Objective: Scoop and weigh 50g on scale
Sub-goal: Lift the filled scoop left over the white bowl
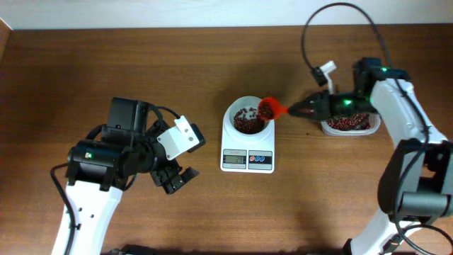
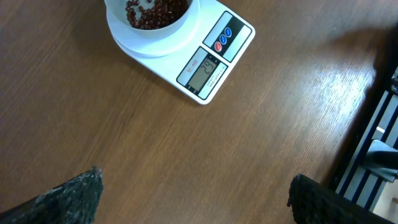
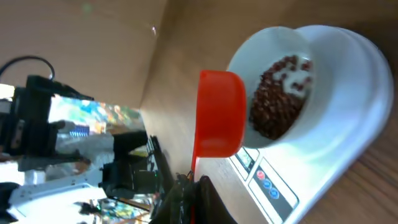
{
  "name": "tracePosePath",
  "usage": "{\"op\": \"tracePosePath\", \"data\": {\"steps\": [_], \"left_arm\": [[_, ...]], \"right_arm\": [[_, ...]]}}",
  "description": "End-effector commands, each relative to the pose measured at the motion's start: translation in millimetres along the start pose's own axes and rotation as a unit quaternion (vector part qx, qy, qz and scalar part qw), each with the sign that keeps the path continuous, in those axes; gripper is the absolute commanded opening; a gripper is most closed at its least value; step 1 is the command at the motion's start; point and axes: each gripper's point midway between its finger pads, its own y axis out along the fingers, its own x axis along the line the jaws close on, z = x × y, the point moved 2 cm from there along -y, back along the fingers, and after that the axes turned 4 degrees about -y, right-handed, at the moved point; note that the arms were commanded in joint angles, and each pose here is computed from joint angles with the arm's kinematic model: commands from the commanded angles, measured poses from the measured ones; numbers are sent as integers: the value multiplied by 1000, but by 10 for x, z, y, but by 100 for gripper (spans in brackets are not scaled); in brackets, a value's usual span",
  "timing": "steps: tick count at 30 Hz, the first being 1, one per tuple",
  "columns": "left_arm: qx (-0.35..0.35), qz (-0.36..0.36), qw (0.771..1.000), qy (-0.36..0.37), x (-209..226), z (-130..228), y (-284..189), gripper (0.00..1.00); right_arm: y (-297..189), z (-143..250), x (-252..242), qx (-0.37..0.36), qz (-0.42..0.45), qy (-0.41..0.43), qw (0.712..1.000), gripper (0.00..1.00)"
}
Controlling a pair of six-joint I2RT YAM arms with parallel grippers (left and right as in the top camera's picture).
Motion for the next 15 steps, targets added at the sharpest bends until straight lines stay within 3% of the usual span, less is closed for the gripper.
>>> {"op": "tracePosePath", "data": {"steps": [1,7,11,15], "left_arm": [[0,3,1000,-5,-20,6,7,99],[0,3,1000,-5,-20,6,7,99],[0,3,1000,-5,-20,6,7,99],[0,3,1000,-5,-20,6,7,99]], "right_arm": [[146,-27,54,7,-13,-23,1000,4],[275,-49,-101,32,43,-86,995,4],[357,-46,-63,43,35,-189,980,4],[379,-88,-65,39,36,-218,975,4]]}}
